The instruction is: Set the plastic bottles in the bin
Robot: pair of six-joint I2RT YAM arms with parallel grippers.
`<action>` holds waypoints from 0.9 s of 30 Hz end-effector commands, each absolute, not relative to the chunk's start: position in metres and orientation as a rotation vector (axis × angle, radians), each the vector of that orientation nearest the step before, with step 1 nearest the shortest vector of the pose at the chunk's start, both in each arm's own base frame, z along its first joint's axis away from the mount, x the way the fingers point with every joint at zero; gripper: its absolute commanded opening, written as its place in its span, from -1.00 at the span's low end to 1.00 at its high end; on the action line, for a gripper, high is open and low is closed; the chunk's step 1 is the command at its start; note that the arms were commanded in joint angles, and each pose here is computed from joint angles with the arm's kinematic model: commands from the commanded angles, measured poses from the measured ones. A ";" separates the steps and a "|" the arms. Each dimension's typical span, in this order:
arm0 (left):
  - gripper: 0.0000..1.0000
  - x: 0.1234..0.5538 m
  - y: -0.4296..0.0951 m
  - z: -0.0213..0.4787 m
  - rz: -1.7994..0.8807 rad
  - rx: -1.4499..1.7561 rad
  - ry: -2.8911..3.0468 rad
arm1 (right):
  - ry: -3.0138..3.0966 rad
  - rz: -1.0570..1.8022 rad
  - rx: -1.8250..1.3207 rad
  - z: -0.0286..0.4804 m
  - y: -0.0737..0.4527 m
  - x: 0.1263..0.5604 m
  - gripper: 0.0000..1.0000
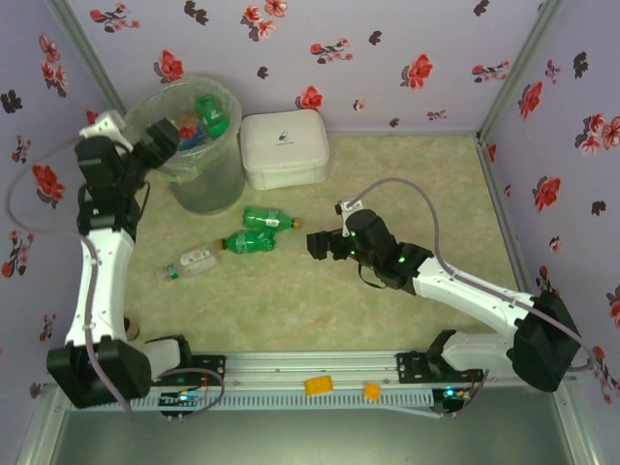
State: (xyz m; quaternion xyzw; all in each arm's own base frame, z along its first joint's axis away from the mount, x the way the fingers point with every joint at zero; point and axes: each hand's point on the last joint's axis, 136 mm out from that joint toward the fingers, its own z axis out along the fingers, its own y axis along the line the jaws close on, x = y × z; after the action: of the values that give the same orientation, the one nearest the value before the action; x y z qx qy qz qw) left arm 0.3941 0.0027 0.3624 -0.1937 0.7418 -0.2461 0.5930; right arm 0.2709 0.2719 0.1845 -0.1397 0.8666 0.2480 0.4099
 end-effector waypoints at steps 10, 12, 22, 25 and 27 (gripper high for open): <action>1.00 0.341 0.006 0.199 -0.577 -0.687 1.848 | 2.209 0.735 -0.339 0.187 0.308 0.288 0.99; 1.00 0.341 0.006 0.182 -0.557 -0.687 1.891 | 2.223 0.743 -0.341 0.184 0.312 0.289 0.99; 1.00 0.349 0.002 0.111 -0.510 -0.734 2.150 | 2.267 0.742 -0.349 0.176 0.322 0.294 0.99; 1.00 0.345 -0.003 0.102 -0.510 -0.727 2.197 | 2.260 0.738 -0.351 0.177 0.322 0.295 0.99; 1.00 0.341 -0.008 0.099 -0.507 -0.709 2.224 | 2.262 0.735 -0.354 0.177 0.323 0.296 0.99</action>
State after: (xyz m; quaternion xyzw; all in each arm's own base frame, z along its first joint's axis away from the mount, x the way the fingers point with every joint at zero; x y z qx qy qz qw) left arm 0.3381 -0.0012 0.0906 -0.3023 0.8574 -0.1995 0.3655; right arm 0.2911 0.3194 0.1682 -0.1408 0.8797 0.2789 0.3584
